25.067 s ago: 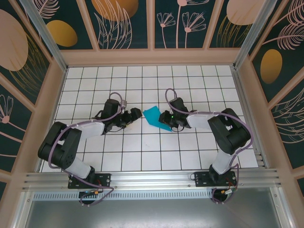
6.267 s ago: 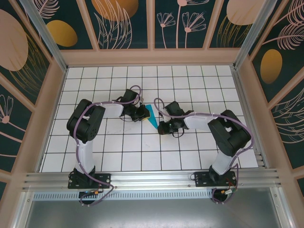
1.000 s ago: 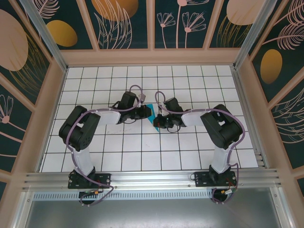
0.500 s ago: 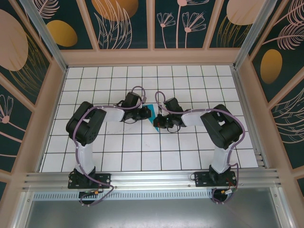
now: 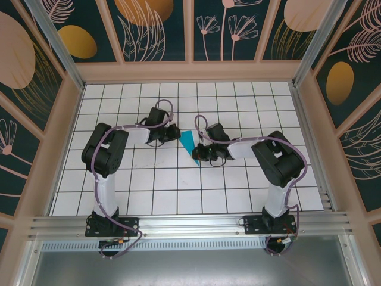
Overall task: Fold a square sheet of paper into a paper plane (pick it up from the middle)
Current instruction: Fold the wing for the fifth time at the center of the table.
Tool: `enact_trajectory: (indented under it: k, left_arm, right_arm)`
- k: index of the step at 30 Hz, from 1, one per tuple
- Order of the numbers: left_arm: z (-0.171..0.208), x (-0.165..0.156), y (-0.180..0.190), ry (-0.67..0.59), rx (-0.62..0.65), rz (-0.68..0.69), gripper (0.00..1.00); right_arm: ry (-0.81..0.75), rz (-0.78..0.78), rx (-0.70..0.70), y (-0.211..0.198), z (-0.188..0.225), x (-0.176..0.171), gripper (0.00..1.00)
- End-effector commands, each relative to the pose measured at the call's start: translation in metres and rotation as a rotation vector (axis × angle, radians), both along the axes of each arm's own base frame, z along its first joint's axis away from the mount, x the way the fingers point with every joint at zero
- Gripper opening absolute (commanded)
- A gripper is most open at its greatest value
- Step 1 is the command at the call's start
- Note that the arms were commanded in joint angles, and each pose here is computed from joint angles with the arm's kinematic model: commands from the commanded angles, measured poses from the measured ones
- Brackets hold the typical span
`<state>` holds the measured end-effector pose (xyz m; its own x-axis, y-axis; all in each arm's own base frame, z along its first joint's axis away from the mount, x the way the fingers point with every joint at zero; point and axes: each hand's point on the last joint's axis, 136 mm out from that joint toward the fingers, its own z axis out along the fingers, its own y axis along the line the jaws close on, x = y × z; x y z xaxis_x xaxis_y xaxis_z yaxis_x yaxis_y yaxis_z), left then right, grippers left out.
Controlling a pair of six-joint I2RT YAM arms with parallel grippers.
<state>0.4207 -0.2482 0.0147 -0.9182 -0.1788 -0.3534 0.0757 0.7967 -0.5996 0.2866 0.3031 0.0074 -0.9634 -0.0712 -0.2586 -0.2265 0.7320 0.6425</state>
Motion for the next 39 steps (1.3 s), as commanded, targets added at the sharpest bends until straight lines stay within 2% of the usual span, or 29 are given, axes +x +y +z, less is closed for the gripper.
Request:
enact_trajectory:
  k: [1,9,14,21,26,29,31,39]
  left_arm:
    - [-0.045,0.008,0.055,0.073,0.176,0.133,0.14]
    - [-0.033,0.021,0.063,0.043,0.219,0.161,0.17]
    - [-0.005,0.035,0.067,-0.015,0.239,0.177,0.22]
    - [0.039,0.032,0.062,-0.059,0.176,0.185,0.34]
    - [0.053,0.009,0.059,-0.017,0.133,0.19,0.38]
    - [0.058,-0.009,0.049,0.0,0.118,0.171,0.45]
    - [0.061,-0.018,0.041,-0.006,0.123,0.161,0.48]
    - [0.056,-0.039,-0.002,0.002,0.145,0.139,0.61]
  right_arm:
    - [0.322,-0.059,-0.421,-0.089,-0.095,-0.084,0.0]
    - [0.29,-0.058,-0.349,-0.073,-0.084,-0.073,0.0]
    - [0.23,-0.041,-0.28,-0.05,-0.065,-0.057,0.0]
    - [0.047,-0.02,-0.085,0.002,0.008,-0.009,0.09]
    - [-0.121,-0.08,-0.007,0.015,0.072,0.027,0.29]
    - [-0.196,-0.136,-0.001,0.007,0.093,0.035,0.5]
    - [-0.225,-0.179,-0.02,-0.005,0.097,0.038,0.58]
    - [-0.224,-0.408,-0.056,-0.074,0.084,0.04,0.72]
